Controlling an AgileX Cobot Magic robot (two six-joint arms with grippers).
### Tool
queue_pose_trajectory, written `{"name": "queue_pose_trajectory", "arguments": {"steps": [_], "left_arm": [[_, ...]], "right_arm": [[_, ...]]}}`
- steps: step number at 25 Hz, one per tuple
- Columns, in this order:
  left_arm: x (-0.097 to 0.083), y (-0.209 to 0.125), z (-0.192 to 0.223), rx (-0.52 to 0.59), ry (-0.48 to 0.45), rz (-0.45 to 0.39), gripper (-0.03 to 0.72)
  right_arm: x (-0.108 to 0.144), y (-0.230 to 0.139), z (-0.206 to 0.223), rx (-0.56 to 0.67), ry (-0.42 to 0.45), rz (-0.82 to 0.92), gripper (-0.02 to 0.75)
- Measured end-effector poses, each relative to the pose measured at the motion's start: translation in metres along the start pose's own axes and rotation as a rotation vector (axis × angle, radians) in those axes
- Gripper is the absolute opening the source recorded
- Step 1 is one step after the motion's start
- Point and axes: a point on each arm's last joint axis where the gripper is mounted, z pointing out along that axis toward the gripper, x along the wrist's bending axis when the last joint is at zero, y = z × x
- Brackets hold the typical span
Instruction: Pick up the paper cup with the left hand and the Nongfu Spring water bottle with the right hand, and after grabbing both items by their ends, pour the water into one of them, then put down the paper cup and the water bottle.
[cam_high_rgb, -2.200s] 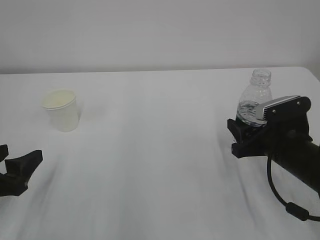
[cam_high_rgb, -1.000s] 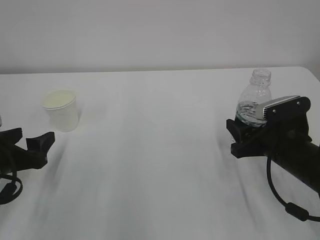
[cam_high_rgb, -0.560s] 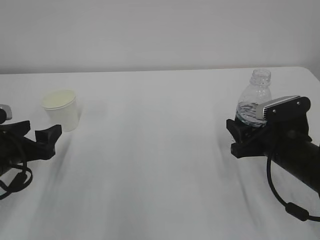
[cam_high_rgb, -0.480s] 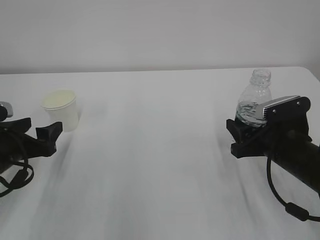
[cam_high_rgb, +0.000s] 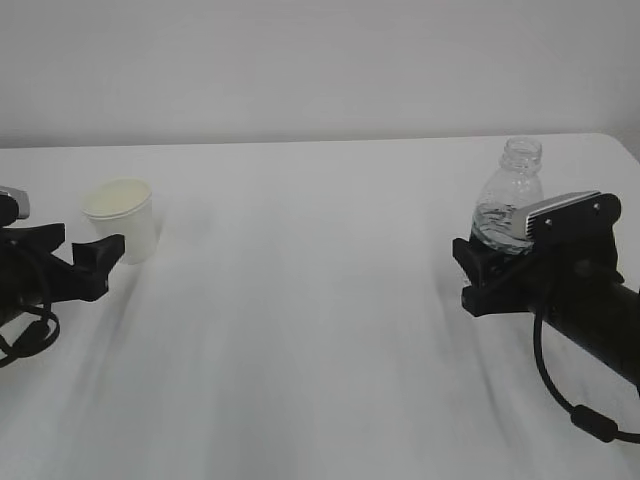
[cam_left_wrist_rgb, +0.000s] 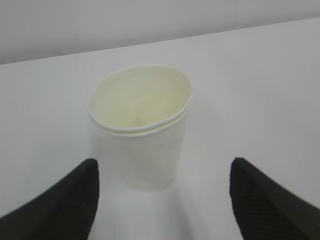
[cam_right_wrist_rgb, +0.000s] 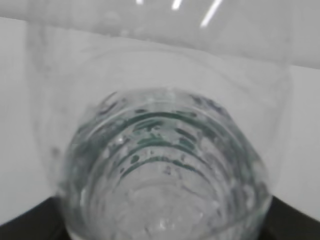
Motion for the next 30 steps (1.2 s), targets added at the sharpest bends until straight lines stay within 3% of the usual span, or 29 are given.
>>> {"name": "queue_pose_trajectory", "arguments": {"steps": [9, 14, 21, 30], "left_arm": [[0.001, -0.021, 0.011, 0.084, -0.042, 0.010, 0.587], [0.002, -0.028, 0.017, 0.038, -0.044, -0.007, 0.587], [0.003, -0.046, 0.020, 0.086, -0.024, -0.027, 0.587], [0.007, -0.045, 0.041, 0.052, -0.022, -0.023, 0.587]], "right_arm": [[0.000, 0.000, 0.000, 0.000, 0.001, -0.001, 0.458], [0.000, 0.000, 0.000, 0.000, 0.002, -0.001, 0.458], [0.000, 0.000, 0.000, 0.000, 0.003, -0.002, 0.458], [0.000, 0.000, 0.000, 0.000, 0.003, -0.002, 0.458]]}}
